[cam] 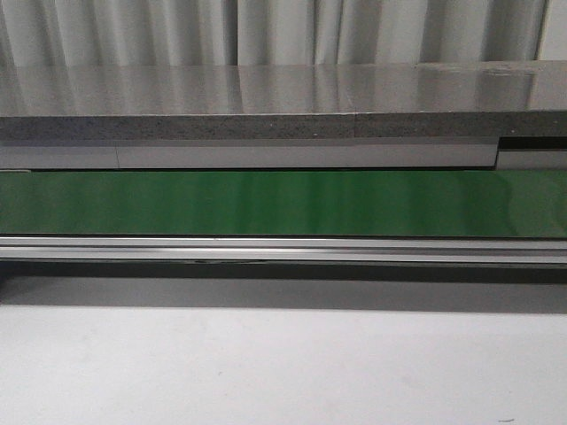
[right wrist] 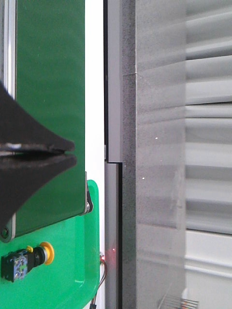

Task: Move button from right to left
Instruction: 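Move the right gripper down toward the yellow push-button in the green tray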

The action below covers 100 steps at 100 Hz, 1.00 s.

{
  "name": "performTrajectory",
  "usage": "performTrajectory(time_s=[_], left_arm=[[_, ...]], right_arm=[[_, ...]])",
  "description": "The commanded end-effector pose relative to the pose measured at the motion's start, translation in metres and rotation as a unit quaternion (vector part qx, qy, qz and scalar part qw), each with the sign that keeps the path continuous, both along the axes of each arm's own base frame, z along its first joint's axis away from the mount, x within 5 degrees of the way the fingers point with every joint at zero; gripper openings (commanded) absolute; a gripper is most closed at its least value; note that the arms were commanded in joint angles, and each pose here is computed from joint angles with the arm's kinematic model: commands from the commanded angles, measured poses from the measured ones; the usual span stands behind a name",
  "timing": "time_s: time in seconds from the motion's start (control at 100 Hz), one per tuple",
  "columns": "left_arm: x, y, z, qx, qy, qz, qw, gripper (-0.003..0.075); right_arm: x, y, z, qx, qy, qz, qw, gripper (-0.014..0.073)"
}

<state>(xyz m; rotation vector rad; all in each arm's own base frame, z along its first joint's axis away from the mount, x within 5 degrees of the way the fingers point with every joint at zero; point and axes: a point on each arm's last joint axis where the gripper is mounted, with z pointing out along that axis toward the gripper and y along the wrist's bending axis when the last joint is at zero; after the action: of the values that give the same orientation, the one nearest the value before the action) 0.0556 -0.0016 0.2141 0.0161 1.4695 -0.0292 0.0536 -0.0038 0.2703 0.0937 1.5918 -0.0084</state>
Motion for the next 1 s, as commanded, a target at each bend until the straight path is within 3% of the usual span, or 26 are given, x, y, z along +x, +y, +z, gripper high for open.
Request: performTrajectory(time_s=[0.0,0.24,0.52,0.81,0.99], left_arm=[[-0.001,0.0,-0.006,-0.006,-0.034,0.002,0.999,-0.002],[-0.001,0.0,-0.006,-0.006,-0.034,0.002,0.999,-0.002],[-0.001,0.0,-0.006,-0.006,-0.034,0.002,0.999,-0.002],[-0.001,0.0,-0.006,-0.006,-0.034,0.002,0.999,-0.002],[-0.001,0.0,-0.006,-0.006,-0.034,0.002,0.999,-0.002]], right_arm=[[0.007,-0.001,0.033,-0.009,-0.013,-0.005,1.0,-0.0057],[0.035,-0.003,0.078,-0.001,0.026,-0.006,1.0,-0.0057],[0.082,-0.007,0.107,-0.005,0.081,-0.012,0.997,-0.0057],[0.12,-0.048,0.116,0.019,0.147,-0.118,0.982,-0.0057],[0.145,-0.08,0.101,0.038,0.199,-0.171,0.964,-0.0057]])
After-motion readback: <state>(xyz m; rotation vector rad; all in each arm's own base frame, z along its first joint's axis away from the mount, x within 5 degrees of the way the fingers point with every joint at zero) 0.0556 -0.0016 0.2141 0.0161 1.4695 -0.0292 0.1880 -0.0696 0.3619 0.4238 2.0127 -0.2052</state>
